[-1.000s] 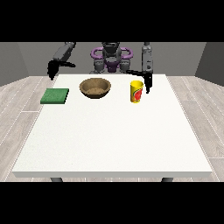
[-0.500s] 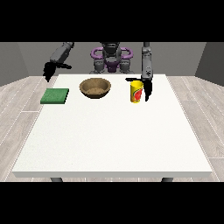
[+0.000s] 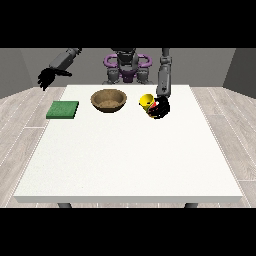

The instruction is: Pick the cup and pour the ball into the bowl, then pick the bowl and place it on the pad

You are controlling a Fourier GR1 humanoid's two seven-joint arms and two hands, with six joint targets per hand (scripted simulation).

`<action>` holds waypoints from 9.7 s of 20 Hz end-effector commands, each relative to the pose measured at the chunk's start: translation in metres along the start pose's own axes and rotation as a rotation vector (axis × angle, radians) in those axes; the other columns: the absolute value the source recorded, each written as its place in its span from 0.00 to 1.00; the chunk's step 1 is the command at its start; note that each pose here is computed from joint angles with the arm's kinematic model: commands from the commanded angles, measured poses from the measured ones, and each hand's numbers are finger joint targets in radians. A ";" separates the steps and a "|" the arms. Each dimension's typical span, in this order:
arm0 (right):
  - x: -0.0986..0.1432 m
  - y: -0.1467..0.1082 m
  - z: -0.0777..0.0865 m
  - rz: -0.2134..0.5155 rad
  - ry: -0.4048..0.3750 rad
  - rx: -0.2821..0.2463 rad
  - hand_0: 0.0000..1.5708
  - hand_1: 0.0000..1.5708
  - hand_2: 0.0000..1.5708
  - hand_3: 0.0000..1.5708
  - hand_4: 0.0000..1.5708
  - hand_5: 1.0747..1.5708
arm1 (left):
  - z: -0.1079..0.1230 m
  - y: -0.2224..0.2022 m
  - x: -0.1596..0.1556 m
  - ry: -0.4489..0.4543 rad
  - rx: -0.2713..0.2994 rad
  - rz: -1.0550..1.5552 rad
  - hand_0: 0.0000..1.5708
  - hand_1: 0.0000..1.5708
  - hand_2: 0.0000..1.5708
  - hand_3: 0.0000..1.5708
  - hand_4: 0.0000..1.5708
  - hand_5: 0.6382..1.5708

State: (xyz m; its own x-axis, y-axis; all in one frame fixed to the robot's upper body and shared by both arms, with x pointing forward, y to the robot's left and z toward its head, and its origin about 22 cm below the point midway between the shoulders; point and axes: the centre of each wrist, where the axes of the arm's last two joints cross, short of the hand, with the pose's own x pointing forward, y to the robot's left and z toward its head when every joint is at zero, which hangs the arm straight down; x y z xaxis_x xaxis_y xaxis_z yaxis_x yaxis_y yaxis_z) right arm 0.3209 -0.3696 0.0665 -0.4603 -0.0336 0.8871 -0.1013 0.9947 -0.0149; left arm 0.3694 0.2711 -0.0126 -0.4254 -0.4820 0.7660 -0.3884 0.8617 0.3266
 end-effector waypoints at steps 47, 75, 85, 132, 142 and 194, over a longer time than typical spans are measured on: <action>-0.067 -0.027 0.016 0.010 0.310 -0.166 0.00 0.00 0.00 0.14 0.00 0.91 | 0.051 -0.189 0.168 -0.445 -0.514 -1.033 0.00 0.00 1.00 1.00 0.56 0.98; -0.085 -0.038 0.058 -0.063 0.449 -0.242 0.00 0.00 0.00 0.00 0.31 0.98 | -0.014 -0.160 0.226 -0.471 -0.472 -0.962 0.09 0.09 1.00 1.00 0.64 0.97; -0.089 -0.023 0.057 -0.047 0.413 -0.301 0.00 0.00 0.00 0.00 0.14 0.99 | -0.035 -0.083 0.152 -0.060 -0.353 -0.351 0.79 0.79 1.00 0.79 0.58 0.97; -0.147 0.141 0.046 -0.239 0.549 -0.242 0.00 0.00 0.00 0.00 0.23 0.95 | -0.017 -0.049 0.100 0.112 -0.395 0.187 0.00 0.00 0.00 0.00 0.00 0.99; -0.148 0.119 0.059 0.041 0.818 -0.294 1.00 1.00 1.00 1.00 0.66 0.96 | -0.028 -0.045 0.096 0.176 -0.379 0.206 0.00 0.00 0.00 0.00 0.00 1.00; 0.037 -0.150 -0.008 -0.028 0.456 -0.444 1.00 1.00 1.00 0.00 0.53 1.00 | -0.030 -0.014 0.162 -0.158 -0.190 0.173 0.00 0.00 0.00 0.00 0.00 0.99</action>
State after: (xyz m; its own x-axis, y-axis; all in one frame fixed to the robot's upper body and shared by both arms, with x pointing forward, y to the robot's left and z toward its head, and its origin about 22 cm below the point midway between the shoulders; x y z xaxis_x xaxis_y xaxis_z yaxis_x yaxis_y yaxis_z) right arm 0.3228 -0.5183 0.0979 -0.0474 -0.0521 0.9975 0.3088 0.9490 0.0642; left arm 0.3337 0.1865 0.1282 -0.6144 -0.3416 0.7112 -0.1621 0.9368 0.3099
